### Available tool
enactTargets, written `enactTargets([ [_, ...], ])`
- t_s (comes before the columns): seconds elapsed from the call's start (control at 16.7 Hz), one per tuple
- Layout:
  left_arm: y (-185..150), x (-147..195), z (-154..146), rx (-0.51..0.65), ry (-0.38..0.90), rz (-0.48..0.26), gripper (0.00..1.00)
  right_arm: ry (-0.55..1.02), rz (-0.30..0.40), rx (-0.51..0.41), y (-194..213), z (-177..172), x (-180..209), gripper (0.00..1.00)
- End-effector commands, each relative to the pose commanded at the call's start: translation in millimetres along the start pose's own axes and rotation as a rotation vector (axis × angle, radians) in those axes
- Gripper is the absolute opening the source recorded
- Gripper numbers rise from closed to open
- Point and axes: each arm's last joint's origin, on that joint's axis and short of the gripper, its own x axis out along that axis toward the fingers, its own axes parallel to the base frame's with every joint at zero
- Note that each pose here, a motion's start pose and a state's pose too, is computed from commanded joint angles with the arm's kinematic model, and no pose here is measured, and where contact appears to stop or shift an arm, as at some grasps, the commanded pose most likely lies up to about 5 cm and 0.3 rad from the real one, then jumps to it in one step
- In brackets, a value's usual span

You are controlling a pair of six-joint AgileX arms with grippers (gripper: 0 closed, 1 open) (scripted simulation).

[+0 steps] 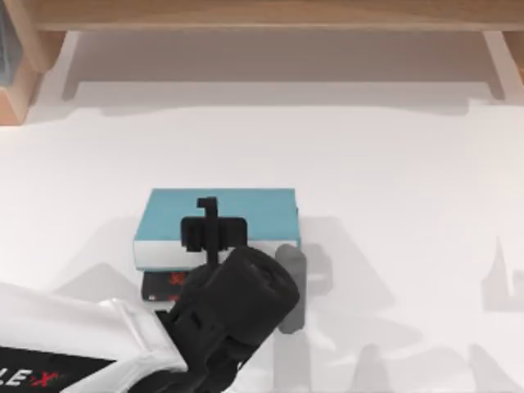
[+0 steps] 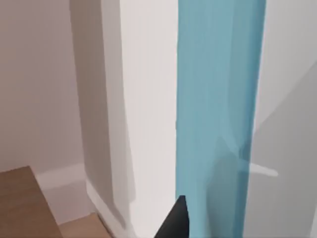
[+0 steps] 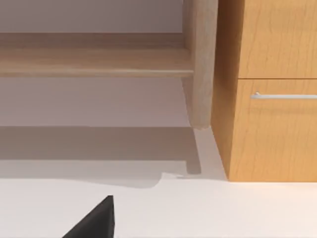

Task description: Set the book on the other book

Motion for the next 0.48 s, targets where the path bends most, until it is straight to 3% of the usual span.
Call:
enactTargets([
  [0.18, 0.0, 0.0, 0.0, 0.0, 0.0, 0.0, 0.98, 0.0, 0.0, 0.0, 0.0, 0.0, 0.0, 1.0],
  [0.48, 0.0, 0.0, 0.0, 0.0, 0.0, 0.0, 1.0, 0.0, 0.0, 0.0, 0.0, 0.0, 0.0, 1.0],
])
